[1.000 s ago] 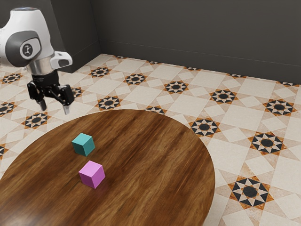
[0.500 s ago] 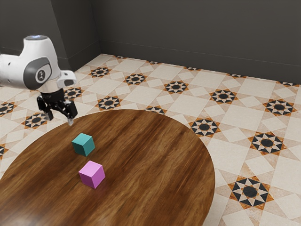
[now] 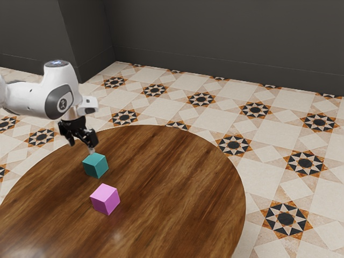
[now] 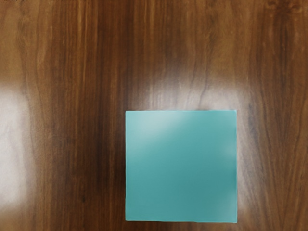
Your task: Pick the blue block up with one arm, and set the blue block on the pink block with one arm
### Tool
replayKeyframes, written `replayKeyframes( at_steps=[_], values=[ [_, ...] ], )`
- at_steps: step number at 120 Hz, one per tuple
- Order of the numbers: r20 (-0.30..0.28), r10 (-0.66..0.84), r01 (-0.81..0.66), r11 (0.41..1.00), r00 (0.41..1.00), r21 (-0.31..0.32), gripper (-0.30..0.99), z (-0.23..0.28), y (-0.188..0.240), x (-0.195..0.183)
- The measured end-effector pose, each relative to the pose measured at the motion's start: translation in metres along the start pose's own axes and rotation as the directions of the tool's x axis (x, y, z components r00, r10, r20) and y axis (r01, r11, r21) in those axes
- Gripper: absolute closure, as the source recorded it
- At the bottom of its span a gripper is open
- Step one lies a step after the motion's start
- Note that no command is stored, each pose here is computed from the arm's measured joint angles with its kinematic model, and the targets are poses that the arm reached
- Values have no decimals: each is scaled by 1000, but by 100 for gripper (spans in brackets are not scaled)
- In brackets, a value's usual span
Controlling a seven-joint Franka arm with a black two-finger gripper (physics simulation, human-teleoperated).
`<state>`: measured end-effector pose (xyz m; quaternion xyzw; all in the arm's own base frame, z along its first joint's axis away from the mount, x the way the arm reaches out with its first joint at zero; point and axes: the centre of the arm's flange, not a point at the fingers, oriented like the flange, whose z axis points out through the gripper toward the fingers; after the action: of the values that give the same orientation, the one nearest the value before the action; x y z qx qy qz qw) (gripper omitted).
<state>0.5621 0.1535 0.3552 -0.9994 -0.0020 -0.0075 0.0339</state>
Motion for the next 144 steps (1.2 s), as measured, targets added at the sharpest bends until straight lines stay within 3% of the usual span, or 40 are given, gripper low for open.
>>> replayKeyframes(
  at_steps=[144],
  values=[
    [42,95,-94,995,995,-38,0,70,10,20]
  ],
)
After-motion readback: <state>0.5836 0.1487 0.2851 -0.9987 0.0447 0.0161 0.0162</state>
